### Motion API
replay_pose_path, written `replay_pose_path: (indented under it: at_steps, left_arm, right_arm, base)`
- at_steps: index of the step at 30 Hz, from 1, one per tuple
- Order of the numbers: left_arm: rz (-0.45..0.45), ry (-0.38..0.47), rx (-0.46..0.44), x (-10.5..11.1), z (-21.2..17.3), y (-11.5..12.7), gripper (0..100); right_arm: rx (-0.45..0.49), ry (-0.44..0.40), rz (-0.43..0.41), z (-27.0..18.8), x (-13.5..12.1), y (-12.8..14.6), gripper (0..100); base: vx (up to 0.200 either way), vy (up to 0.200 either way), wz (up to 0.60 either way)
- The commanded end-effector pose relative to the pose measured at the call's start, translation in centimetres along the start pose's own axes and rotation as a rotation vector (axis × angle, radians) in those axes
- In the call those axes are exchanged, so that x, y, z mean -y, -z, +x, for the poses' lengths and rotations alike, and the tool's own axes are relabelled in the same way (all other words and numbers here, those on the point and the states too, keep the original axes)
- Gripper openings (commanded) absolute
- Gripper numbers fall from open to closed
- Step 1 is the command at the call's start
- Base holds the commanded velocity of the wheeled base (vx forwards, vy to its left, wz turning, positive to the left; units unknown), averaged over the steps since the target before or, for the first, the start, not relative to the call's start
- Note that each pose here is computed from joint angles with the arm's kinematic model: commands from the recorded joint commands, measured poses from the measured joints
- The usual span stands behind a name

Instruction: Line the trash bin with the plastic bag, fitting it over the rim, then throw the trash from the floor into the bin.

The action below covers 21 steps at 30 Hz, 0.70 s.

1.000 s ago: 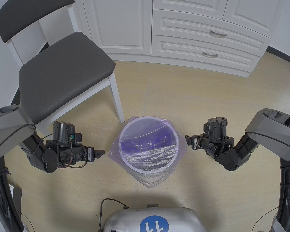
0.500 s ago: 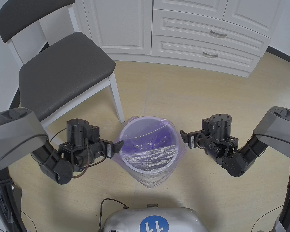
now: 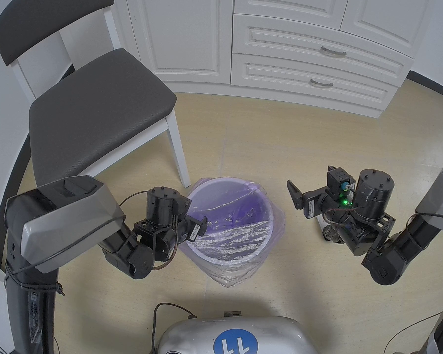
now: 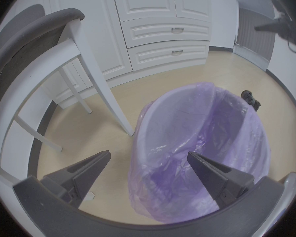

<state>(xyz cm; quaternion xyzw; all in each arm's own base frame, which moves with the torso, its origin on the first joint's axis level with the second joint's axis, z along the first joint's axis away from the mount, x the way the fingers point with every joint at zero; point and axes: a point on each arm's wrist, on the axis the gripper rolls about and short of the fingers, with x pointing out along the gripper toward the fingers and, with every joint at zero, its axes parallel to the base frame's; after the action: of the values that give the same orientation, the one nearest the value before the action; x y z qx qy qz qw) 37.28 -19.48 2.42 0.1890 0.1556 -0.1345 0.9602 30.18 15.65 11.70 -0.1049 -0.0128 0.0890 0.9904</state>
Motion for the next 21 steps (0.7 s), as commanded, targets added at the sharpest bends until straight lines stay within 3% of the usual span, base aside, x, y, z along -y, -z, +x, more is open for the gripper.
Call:
replay_pose_path:
  at_steps: [1, 8, 13, 21]
  left_arm:
    - [0.031, -0.004, -0.013, 1.3, 1.2, 0.3, 100]
    - [0.046, -0.143, 0.083, 2.5, 3.8, -2.6, 100]
    - [0.016, -0.165, 0.158, 2.5, 4.1, -5.1, 100]
    - [-0.011, -0.210, 0.196, 1.1, 4.6, -6.4, 100]
  right_arm:
    - [0.043, 0.012, 0.001, -1.2, 0.8, -1.4, 100]
    - [0.077, 0.026, 0.011, -1.9, 1.5, -2.7, 100]
    - [0.081, 0.016, 0.012, -2.6, 1.5, -2.9, 100]
    - [0.063, 0.008, 0.006, -2.3, 1.1, -2.3, 100]
  base:
    - [0.000, 0.000, 0.00]
    - [0.000, 0.000, 0.00]
    - [0.000, 0.000, 0.00]
    - [0.000, 0.000, 0.00]
